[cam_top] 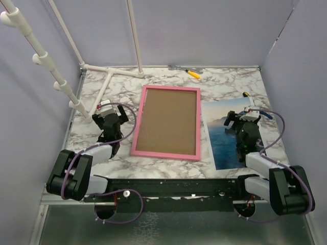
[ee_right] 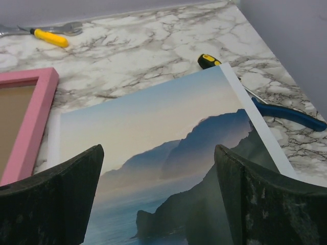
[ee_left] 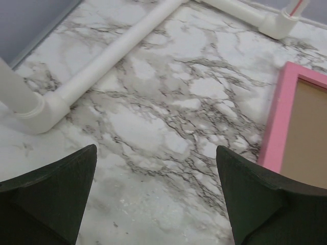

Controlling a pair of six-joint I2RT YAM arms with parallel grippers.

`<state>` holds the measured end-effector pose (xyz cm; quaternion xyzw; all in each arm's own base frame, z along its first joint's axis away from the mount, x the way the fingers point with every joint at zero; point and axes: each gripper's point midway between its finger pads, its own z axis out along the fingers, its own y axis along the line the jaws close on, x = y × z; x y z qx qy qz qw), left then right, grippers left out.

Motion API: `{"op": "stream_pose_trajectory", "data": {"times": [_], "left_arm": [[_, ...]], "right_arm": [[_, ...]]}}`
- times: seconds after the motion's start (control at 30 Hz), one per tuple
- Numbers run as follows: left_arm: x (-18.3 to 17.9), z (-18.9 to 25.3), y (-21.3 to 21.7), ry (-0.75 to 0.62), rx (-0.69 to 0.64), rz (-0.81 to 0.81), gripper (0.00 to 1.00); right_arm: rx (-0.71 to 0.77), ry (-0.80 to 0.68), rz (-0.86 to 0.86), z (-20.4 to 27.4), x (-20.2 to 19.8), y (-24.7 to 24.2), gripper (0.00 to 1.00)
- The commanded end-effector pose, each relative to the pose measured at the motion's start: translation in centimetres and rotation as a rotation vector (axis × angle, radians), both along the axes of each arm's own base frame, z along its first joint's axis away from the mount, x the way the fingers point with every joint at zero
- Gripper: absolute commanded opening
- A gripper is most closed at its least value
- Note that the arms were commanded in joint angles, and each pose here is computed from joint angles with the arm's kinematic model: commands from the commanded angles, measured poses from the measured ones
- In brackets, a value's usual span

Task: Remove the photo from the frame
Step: Reset both arms

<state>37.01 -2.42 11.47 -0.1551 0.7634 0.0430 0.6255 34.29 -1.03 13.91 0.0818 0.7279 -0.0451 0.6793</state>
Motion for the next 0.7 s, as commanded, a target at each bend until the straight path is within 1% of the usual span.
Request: {"op": "stream_pose_trajectory", "data": {"times": [0.0, 0.07, 0.1, 0.13, 0.27, 0.37, 0.4, 0.43, 0.47, 0.5, 0.67], "left_arm": [[0.0, 1.8, 2.6, -0.101, 0.059, 0.059, 0.99], [-0.1, 1.1, 3.1, -0.081, 0.083, 0.071, 0.99], [-0.1, 1.0, 3.1, -0.086, 0.091, 0.060, 0.99], [0.0, 1.0, 3.1, -0.084, 0.103, 0.052, 0.99], [-0.2, 0.9, 3.3, -0.100, 0.161, 0.030, 0.99], [0.1, 0.1, 3.4, -0.104, 0.188, 0.012, 0.99], [0.1, -0.2, 3.5, -0.110, 0.191, 0.005, 0.99], [0.1, -0.6, 3.6, -0.112, 0.185, 0.002, 0.99], [0.2, -1.0, 3.7, -0.108, 0.180, -0.003, 0.99], [0.4, -1.3, 3.6, -0.100, 0.178, -0.014, 0.99], [1.9, -3.3, 3.5, -0.057, 0.164, -0.049, 0.99]], "right_arm": [[-0.084, -0.053, 0.003, -0.2, 1.1, -0.7, 0.92], [-0.087, -0.063, 0.010, -0.9, 1.7, -0.7, 0.92], [-0.095, -0.073, 0.018, -0.9, 2.0, -0.6, 0.89], [-0.086, -0.073, 0.019, -1.1, 2.2, -0.7, 0.88], [-0.061, -0.033, -0.003, -3.0, 3.2, -1.5, 0.87], [-0.037, -0.058, -0.020, -3.1, 3.3, -1.9, 0.87], [-0.027, -0.031, -0.022, -3.5, 3.3, -1.9, 0.87], [-0.021, -0.018, -0.028, -3.8, 3.4, -2.0, 0.89], [-0.025, -0.032, -0.028, -3.6, 3.5, -2.1, 0.98], [-0.029, -0.042, -0.029, -3.4, 3.4, -2.2, 1.00], [-0.023, -0.033, -0.034, -3.6, 3.5, -2.2, 1.00]]}}
